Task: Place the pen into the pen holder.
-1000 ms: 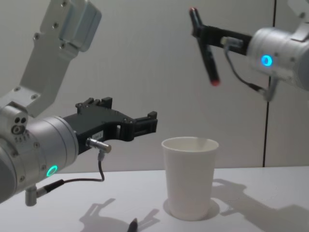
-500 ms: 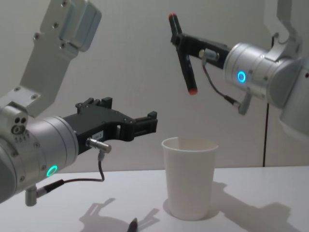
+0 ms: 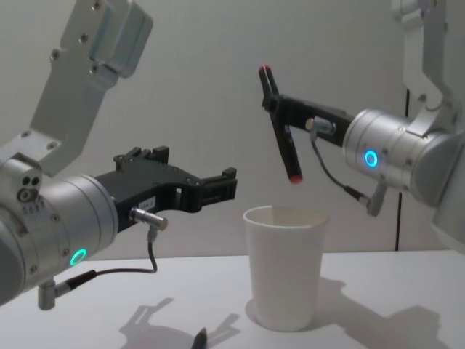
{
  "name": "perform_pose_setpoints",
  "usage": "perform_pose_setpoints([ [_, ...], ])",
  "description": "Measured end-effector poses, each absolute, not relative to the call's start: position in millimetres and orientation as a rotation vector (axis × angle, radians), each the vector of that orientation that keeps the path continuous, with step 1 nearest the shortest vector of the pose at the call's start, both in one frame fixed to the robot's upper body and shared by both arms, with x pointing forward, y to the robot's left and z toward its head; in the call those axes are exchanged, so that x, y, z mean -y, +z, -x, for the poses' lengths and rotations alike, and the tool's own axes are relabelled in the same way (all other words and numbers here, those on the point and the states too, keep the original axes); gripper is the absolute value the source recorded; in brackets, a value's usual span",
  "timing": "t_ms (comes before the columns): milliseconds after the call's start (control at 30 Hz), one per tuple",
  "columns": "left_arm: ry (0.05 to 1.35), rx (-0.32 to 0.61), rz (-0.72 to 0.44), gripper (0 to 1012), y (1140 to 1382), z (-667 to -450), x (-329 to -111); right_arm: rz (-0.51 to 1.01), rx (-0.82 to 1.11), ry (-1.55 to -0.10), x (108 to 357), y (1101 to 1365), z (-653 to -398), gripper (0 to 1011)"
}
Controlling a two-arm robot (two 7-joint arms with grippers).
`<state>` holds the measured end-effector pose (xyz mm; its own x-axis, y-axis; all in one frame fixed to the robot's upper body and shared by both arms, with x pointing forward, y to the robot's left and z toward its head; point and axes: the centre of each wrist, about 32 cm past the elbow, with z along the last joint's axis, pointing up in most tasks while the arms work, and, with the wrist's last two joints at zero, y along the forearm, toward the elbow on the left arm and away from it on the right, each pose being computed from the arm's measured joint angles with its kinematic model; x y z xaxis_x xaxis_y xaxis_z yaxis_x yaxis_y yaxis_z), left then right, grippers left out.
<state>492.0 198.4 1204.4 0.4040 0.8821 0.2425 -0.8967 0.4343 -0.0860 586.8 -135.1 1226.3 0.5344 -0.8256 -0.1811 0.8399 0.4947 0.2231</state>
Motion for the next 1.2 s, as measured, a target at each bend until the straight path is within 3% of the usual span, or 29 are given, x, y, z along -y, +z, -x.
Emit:
perform_pose_setpoints([
  [1200,1.124,0.268,-0.061,1001,1204,-492,-198,-0.225,-0.134,-0.967,141,1211,-556,172],
])
